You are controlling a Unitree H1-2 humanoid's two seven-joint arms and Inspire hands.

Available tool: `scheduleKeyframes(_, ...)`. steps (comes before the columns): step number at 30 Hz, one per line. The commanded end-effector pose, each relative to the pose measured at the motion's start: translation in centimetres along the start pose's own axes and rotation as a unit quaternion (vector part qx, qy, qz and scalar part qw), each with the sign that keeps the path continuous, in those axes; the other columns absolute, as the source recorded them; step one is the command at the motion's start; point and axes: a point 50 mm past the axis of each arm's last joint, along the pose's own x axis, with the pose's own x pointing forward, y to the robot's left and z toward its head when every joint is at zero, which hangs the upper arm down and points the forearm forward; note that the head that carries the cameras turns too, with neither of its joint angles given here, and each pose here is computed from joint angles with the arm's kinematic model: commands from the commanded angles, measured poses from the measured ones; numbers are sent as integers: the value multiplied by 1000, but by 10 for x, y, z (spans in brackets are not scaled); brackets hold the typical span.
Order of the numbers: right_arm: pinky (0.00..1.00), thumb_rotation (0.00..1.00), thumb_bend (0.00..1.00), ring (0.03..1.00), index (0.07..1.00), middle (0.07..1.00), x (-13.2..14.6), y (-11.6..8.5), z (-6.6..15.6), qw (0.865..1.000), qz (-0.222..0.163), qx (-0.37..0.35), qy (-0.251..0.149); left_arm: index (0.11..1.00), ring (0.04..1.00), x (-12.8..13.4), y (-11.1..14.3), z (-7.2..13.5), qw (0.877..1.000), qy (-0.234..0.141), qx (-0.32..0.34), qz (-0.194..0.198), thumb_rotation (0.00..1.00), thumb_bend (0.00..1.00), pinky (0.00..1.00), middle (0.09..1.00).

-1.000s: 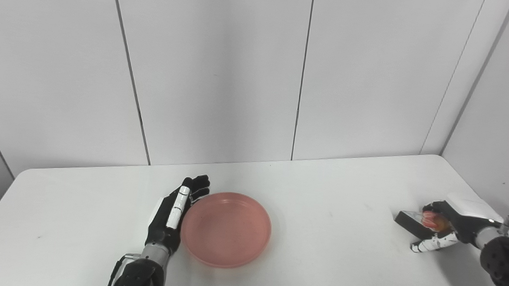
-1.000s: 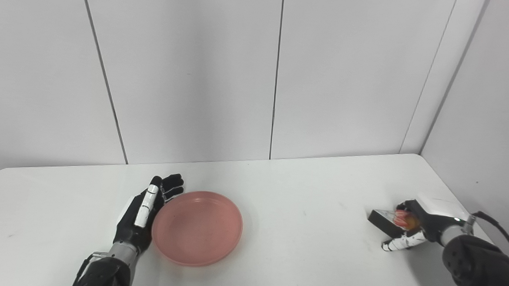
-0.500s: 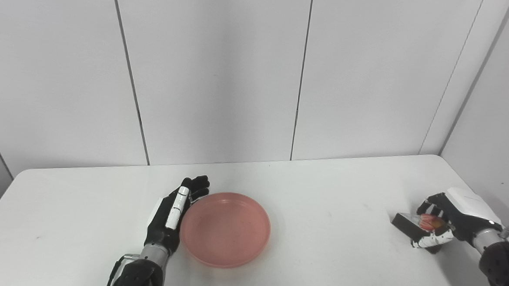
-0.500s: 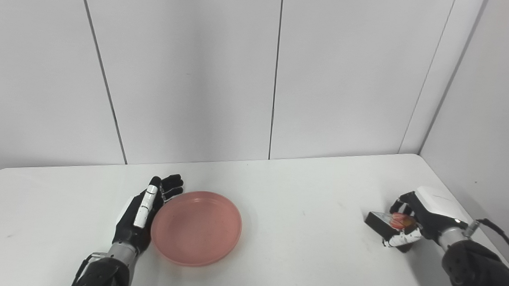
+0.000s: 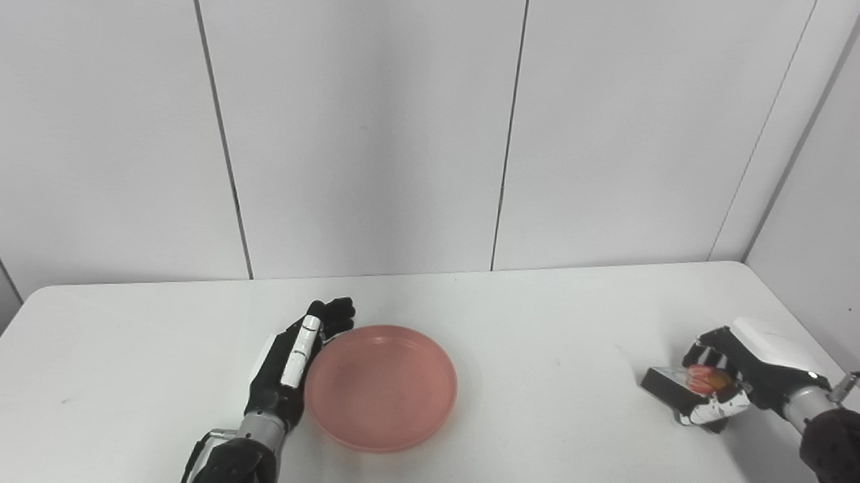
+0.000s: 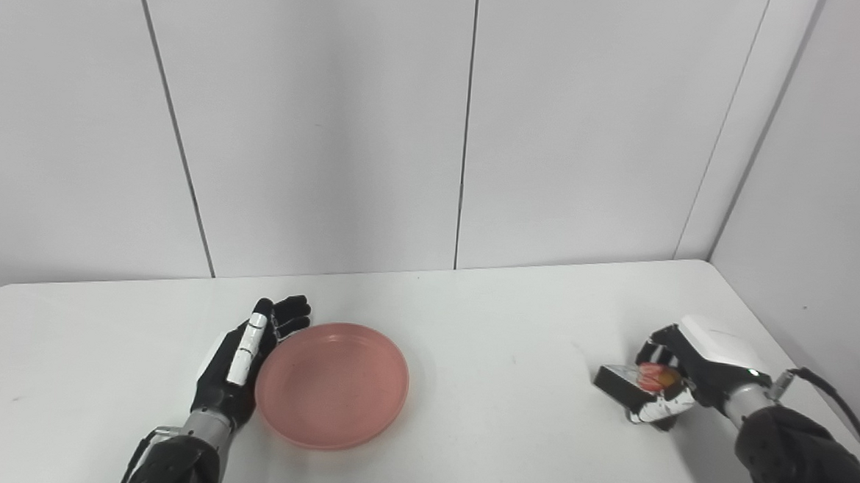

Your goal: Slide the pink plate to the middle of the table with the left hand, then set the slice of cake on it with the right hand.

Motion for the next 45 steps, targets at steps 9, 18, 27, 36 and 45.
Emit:
scheduleKeyframes(9, 275, 0, 524, 346, 516, 430, -3, -77, 67, 987, -108, -10, -118, 739, 831, -1, -23, 6, 1000, -4, -1, -5, 948, 648, 790, 811)
scheduleKeyframes(18, 288, 0, 524, 347, 510, 436, 11, -83, 130, 969, -115, -9, -219, 729, 834, -2, -38, 2, 1000, 3, -5, -4, 932, 650, 815, 810)
scheduleKeyframes(27, 314, 0, 526, 382, 499, 470, 48, -48, 171, 947, -104, 56, -298, 735, 826, -4, -58, -3, 1000, 6, -7, 3, 948, 610, 812, 813)
scheduleKeyframes(36, 333, 0, 526, 396, 510, 450, 67, -3, 202, 924, -86, 64, -366, 726, 844, 2, -74, -5, 1000, 10, -18, 7, 932, 648, 806, 822)
scheduleKeyframes(45, 358, 0, 526, 412, 507, 455, 77, 34, 220, 920, -35, 56, -386, 724, 825, 3, -81, -6, 1000, 4, -22, 17, 944, 640, 797, 798)
